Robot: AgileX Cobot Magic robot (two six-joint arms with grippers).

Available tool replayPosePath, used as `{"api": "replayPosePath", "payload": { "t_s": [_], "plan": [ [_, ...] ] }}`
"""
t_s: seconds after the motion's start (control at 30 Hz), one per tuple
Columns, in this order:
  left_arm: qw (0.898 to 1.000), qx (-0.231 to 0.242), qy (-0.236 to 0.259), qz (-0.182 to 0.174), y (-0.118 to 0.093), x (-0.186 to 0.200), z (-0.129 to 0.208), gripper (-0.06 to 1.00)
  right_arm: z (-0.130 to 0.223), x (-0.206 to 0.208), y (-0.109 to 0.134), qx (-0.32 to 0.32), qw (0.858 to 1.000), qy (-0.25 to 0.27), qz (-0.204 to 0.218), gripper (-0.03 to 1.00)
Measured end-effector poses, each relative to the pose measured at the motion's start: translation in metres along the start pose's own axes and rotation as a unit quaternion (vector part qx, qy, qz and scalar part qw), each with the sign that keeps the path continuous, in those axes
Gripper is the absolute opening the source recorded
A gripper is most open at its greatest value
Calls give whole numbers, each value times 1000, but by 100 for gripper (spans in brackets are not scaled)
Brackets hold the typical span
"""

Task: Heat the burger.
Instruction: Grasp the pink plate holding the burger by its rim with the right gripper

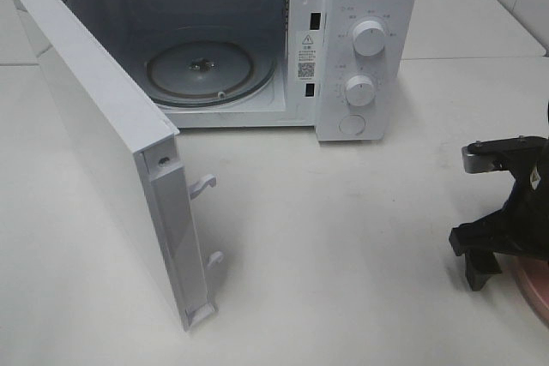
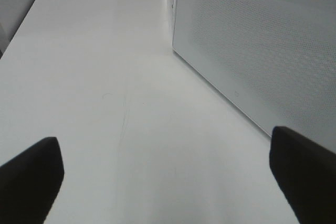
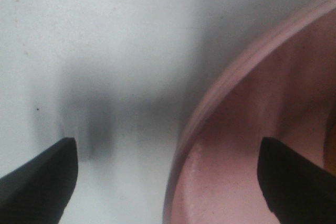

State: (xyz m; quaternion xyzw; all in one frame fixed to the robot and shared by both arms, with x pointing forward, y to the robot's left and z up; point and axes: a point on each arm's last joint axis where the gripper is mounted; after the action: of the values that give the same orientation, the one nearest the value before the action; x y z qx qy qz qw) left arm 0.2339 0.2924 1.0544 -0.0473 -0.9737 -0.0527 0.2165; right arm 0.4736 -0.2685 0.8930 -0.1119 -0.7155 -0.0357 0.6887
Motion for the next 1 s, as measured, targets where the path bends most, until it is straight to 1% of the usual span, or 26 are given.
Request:
{"api": "replayPosePath", "payload": {
  "t_s": [0.07,0.13,0.17,0.2,0.27,0.3,0.33,0.37,0.4,0.43,0.47,0.5,0.53,0.57,0.6,0.63,0.67,0.7,0.73,0.77,1.0],
  "plan": [
    [1000,0,0,0,0,0,0,99,0,-4,0,5,1000,7,3,83],
    [1000,0,0,0,0,0,0,99,0,-5,1,5,1000,8,2,82],
    [1000,0,0,0,0,0,0,99,-1,-7,1,6,1000,7,2,78],
    [1000,0,0,0,0,0,0,99,-1,-7,1,6,1000,7,2,78],
    [1000,0,0,0,0,0,0,99,-1,-7,1,3,1000,6,0,71],
    [1000,0,0,0,0,0,0,99,-1,-7,1,3,1000,6,0,71],
    [1000,0,0,0,0,0,0,99,-1,-7,1,3,1000,6,0,65],
    [1000,0,0,0,0,0,0,99,-1,-7,1,3,1000,6,0,65],
    [1000,0,0,0,0,0,0,99,-1,-7,1,4,1000,6,0,62],
    [1000,0,0,0,0,0,0,99,-1,-7,0,5,1000,5,2,53],
    [1000,0,0,0,0,0,0,99,-1,-7,0,5,1000,5,2,53],
    [1000,0,0,0,0,0,0,99,-1,-7,0,9,1000,5,4,42],
    [1000,0,0,0,0,0,0,99,-1,-7,0,9,1000,5,4,42],
    [1000,0,0,0,0,0,0,99,-1,-7,0,10,1000,5,5,36],
    [1000,0,0,0,0,0,0,99,-1,-7,-1,15,1000,7,10,26],
    [1000,0,0,0,0,0,0,99,-1,-7,-1,15,1000,7,10,26],
    [1000,0,0,0,0,0,0,99,-1,-6,-2,14,1000,8,12,21],
    [1000,0,0,0,0,0,0,99,-1,-6,-2,12,1000,9,12,12],
    [1000,0,0,0,0,0,0,99,-1,-6,-2,12,1000,9,12,12],
    [1000,0,0,0,0,0,0,99,0,-5,-2,11,1000,11,14,8],
    [1000,0,0,0,0,0,0,99,-1,-3,-4,2,1000,6,22,7]
  ]
}}
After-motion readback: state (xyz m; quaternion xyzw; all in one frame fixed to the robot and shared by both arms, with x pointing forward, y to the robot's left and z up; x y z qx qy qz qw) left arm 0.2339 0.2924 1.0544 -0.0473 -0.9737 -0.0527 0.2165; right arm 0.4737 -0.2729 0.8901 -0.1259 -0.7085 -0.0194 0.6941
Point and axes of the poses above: a point on each arm's last joint axis where the gripper is mounted, x pointing back along that axis away from the gripper, y along the wrist's bending axis when the last joint is at zero, z = x × y, and after that the axes turned 10 degrees about -x, right-handed
